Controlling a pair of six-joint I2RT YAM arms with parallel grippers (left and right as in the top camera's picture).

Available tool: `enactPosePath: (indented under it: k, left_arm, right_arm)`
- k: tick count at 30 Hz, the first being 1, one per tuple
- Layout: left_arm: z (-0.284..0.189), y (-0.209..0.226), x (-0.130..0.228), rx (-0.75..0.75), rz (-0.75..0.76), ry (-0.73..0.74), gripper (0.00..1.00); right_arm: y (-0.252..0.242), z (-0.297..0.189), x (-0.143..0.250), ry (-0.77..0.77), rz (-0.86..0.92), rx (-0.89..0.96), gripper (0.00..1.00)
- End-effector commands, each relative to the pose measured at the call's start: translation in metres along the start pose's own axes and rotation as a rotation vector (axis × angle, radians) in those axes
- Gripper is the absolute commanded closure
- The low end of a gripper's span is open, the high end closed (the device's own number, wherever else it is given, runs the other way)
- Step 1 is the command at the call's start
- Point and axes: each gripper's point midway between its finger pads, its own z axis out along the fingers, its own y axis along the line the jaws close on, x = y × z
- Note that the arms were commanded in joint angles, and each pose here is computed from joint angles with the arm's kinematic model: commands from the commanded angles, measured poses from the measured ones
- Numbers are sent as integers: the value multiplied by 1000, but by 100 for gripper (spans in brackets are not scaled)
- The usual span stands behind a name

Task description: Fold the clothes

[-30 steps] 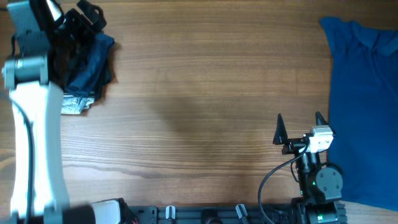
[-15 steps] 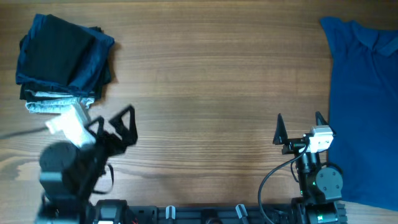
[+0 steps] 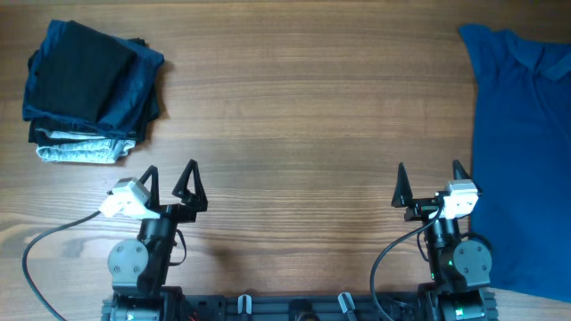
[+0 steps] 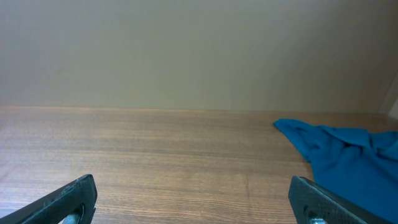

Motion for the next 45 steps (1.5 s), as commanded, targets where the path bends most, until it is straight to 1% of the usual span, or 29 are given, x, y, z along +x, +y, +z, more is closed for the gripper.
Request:
enactPosePath:
  k: [1, 4, 8, 10, 13, 17, 19, 45]
  left_arm:
    - [-1, 8, 8, -5, 91, -28, 0]
    - [0, 11, 13, -8, 146, -22, 0]
    - [-1, 24, 21, -60, 161, -7, 0]
    - [-1, 26, 24, -66, 236, 6, 0]
    - [-2, 24, 23, -57, 404, 8, 0]
    - [-2, 24, 23, -57, 563, 13, 0]
    - [-2, 24, 23, -56, 604, 14, 0]
    - [-2, 24, 23, -57, 604, 14, 0]
  right_arm:
    - [-1, 0, -2, -10, -16, 1, 1]
    - [-1, 0, -2, -10, -16, 1, 0]
    - [-1, 0, -2, -10, -16, 1, 0]
    - [-1, 0, -2, -10, -16, 1, 1]
    - [-1, 0, -2, -11, -16, 1, 0]
    - [-1, 0, -2, -11, -16, 1, 0]
    - [-1, 0, -2, -10, -16, 1, 1]
    - [-1, 0, -2, -10, -16, 1, 0]
